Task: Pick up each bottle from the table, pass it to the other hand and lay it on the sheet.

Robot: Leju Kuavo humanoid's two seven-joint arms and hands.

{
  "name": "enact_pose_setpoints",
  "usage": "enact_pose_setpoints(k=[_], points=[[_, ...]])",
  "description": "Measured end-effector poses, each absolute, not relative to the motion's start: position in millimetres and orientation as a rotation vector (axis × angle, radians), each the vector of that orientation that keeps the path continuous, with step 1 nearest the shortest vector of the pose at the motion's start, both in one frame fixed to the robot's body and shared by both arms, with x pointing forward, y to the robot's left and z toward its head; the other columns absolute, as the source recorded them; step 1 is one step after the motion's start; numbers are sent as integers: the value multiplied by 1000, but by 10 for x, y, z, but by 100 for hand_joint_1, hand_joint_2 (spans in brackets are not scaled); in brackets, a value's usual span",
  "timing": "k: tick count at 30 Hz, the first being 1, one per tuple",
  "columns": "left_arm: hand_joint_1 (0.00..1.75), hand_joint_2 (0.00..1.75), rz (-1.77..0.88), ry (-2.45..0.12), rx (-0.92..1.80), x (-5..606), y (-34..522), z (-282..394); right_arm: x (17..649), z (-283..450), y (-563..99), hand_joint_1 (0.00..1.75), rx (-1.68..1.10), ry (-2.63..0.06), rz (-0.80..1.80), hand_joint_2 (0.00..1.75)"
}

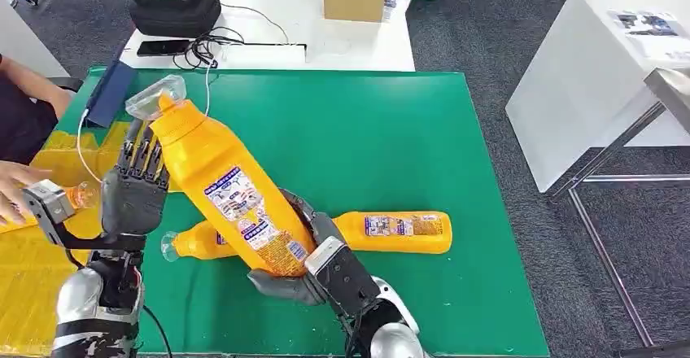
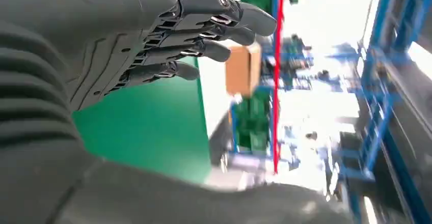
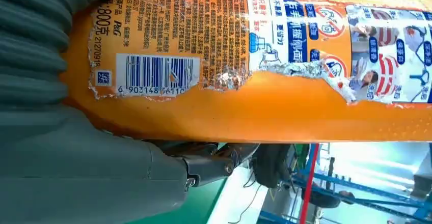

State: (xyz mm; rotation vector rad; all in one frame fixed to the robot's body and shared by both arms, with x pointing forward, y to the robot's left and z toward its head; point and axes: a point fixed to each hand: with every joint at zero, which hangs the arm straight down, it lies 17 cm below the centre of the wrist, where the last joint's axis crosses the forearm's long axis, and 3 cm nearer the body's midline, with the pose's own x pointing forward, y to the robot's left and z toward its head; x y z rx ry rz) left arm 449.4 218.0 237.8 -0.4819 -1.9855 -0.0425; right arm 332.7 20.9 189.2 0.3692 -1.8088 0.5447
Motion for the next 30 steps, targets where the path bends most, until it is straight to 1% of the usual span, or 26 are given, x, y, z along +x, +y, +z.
enact_pose_setpoints(k=[7, 10, 30], points=[[0, 175, -156, -1988, -617, 4211, 1494, 2515, 3160, 1684, 154, 175, 365, -1767, 580, 175], [0, 175, -173, -1989, -660, 4139, 1348, 2552, 3130, 1645, 157, 175, 366, -1757, 589, 175], [0, 175, -235, -1994, -731, 3979, 1137, 2579, 3123, 1593, 132, 175, 353, -1747, 597, 175]])
